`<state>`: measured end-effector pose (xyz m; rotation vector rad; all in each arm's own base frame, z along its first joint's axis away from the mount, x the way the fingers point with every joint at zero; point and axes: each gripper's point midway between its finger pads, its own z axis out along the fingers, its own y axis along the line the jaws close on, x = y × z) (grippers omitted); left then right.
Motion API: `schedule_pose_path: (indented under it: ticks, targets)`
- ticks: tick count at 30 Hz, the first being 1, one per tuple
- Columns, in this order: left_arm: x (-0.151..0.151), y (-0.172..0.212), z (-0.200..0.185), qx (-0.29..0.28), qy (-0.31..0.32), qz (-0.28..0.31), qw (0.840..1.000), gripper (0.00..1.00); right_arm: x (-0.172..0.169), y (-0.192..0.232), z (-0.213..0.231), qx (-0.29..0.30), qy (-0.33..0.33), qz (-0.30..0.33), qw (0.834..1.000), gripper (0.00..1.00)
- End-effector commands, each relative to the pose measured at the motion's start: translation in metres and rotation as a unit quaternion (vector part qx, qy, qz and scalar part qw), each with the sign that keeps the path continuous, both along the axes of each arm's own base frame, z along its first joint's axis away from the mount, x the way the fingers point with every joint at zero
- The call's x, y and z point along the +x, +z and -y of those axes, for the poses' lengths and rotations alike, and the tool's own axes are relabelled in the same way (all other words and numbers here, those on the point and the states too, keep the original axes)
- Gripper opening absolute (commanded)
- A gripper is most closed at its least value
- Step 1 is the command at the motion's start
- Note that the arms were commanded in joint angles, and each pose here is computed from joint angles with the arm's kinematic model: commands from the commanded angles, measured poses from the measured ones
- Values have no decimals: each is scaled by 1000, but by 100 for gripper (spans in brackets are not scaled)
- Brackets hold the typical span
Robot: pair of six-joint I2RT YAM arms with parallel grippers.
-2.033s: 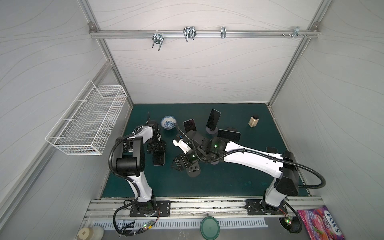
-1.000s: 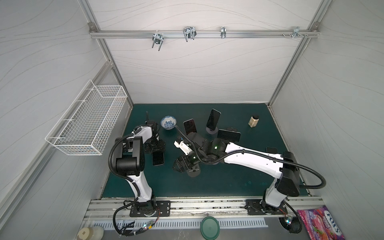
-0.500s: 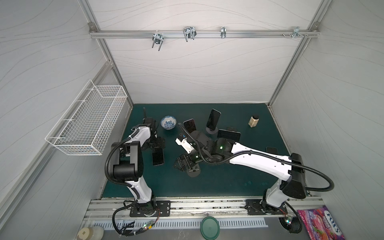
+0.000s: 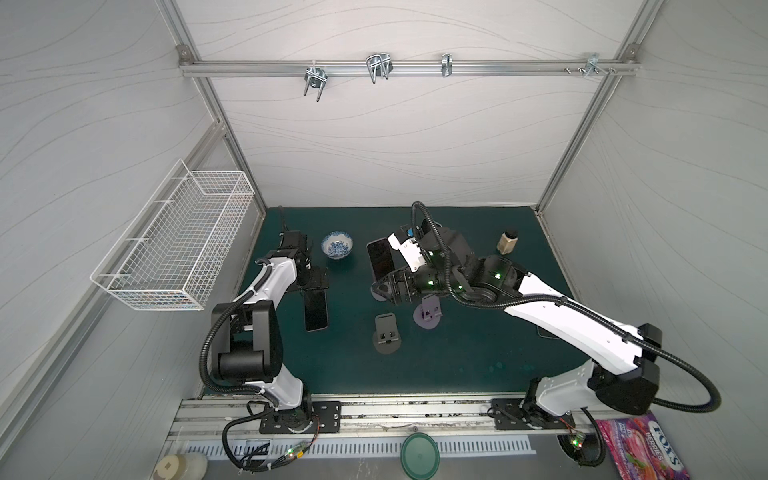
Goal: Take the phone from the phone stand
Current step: 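Raise the left gripper off the phone while the right gripper reaches toward the far stands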
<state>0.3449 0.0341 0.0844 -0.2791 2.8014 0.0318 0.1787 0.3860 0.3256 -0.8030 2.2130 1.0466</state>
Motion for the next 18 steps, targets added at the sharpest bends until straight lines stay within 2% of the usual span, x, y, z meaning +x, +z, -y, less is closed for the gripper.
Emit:
schedule_pose_path:
  ticks: [1,4,8,14,18]
  targets:
    - [9,23,-2,-2,9,55,998,99,1,-9,16,-20,-8,5,1000,75]
    - [10,34,1,-9,11,83,996,99,8,-9,23,-18,-18,9,1000,64]
    - [12,51,10,-36,12,125,991,98,15,-12,30,-26,-23,17,999,57]
    - [9,76,28,-78,1,189,979,97,24,-19,37,-40,-33,26,998,55]
    - [5,89,46,-86,-25,217,972,96,30,-19,34,-38,-38,30,998,58]
